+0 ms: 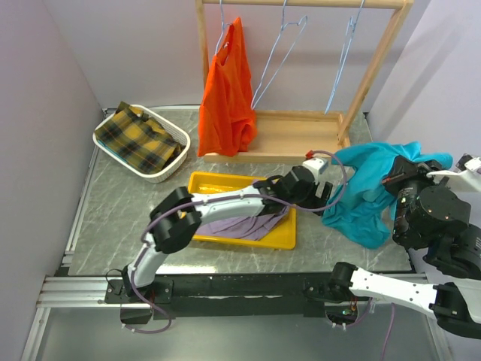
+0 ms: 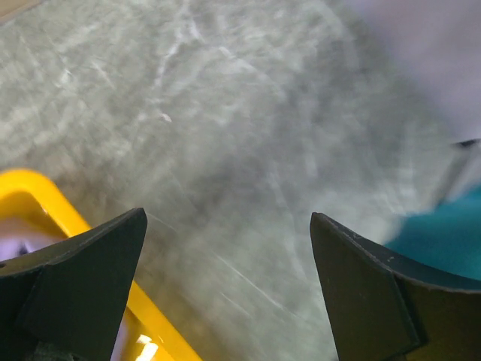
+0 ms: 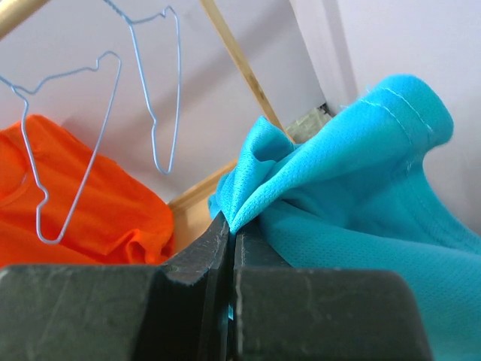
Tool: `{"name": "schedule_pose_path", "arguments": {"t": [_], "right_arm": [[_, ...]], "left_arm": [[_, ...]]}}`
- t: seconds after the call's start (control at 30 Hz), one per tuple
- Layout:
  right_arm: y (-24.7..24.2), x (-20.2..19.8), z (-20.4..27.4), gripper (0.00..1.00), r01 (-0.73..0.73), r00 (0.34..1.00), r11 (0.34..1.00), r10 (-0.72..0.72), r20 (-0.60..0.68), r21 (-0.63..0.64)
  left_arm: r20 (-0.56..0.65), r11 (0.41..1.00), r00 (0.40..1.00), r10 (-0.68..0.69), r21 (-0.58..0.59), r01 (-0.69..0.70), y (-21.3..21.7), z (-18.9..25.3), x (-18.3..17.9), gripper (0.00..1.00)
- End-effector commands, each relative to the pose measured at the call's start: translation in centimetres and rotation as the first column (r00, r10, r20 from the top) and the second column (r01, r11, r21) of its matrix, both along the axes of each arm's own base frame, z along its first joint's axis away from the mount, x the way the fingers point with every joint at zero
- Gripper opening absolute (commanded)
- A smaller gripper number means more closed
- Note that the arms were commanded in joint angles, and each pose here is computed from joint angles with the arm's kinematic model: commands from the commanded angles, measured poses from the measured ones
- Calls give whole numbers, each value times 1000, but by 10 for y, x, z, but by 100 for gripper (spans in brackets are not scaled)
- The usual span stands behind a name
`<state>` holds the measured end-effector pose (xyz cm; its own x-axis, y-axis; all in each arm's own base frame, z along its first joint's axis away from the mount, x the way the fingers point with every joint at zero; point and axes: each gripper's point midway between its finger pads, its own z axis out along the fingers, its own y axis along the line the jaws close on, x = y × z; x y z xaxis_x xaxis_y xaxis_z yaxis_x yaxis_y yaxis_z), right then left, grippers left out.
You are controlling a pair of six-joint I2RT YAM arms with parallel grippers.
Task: Place the t-shirt on the hanger
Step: Move the bin to the corner of the board.
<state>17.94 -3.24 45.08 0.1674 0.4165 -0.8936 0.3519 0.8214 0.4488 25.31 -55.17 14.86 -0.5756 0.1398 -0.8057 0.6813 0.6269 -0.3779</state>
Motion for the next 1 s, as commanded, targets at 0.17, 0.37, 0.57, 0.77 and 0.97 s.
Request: {"name": "schedule_pose_path", "arguments": {"t": [0.17,0.37,0.57,0.77,0.97], "right_arm": [[4,0,-10,0,-24,1000,999,24,-15,23],[12,3,-13,0,-55,998,998,56,-12,23],[23,8,-17,0,-78,997,997,78,-20,15],[30,10,-20,0,-100,995,995,101,-24,19],[35,12,-23,0,-114,993,993,114,-28,20]], "left_arm": [[245,959,960,-138,275,68,5,-35,34,96],[227,870,912,-341,444,214,21,-67,15,96],[154,871,949,-273,458,176,34,-84,11,96],[114,894,977,-182,432,116,61,-83,8,96],[92,907,990,-107,417,59,85,-79,7,96]]}}
